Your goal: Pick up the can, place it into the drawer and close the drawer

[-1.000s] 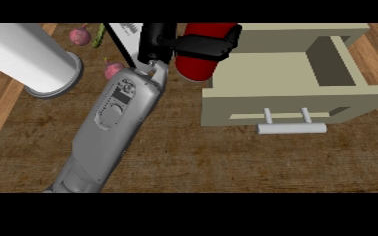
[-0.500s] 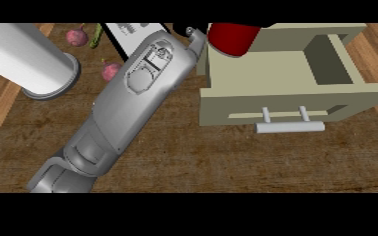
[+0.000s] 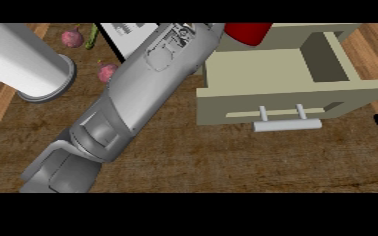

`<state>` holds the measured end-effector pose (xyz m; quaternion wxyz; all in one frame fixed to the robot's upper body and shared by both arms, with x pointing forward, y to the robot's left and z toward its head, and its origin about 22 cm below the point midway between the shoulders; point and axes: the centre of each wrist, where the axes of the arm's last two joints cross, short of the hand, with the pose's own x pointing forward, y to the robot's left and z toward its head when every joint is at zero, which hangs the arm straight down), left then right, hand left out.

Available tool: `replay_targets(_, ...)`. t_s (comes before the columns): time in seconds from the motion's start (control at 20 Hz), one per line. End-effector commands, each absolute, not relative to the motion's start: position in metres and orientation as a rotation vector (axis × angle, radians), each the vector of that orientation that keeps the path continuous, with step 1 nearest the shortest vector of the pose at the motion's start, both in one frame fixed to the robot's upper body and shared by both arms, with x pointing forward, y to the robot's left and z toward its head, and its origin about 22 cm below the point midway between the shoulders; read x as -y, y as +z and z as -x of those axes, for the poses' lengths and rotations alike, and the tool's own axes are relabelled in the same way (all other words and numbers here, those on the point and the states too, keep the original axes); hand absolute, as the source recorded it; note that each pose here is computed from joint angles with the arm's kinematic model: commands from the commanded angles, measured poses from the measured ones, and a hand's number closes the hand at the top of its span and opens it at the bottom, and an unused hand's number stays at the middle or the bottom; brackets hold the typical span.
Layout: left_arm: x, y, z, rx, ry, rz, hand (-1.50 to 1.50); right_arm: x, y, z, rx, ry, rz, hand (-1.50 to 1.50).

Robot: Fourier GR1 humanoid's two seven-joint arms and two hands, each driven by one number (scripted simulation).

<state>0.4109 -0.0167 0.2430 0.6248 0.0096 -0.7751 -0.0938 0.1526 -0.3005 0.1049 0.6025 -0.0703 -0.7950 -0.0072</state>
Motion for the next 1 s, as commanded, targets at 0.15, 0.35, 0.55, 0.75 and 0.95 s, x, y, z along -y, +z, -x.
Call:
replay_targets(0.15, 0.022, 0.234, -0.422, 1.762, -0.25, -0.104, 1.5, 0.294, 0.104, -0.164, 1.836, -0.001, 0.137, -1.5)
replay_targets(0.35, 0.017, 0.213, -0.422, 1.736, -0.25, -0.083, 1.5, 0.298, 0.102, -0.164, 1.848, -0.012, 0.159, -1.5)
replay_targets(0.55, 0.021, 0.225, -0.427, 1.768, -0.271, -0.136, 1.5, 0.29, 0.114, -0.165, 1.85, 0.007, 0.167, -1.5)
replay_targets(0.75, 0.02, 0.213, -0.427, 1.773, -0.234, -0.189, 1.5, 0.299, 0.105, -0.172, 1.854, 0.005, 0.151, -1.5)
replay_targets(0.95, 0.013, 0.193, -0.429, 1.786, -0.259, -0.206, 1.5, 0.291, 0.098, -0.181, 1.858, 0.01, 0.147, -1.5)
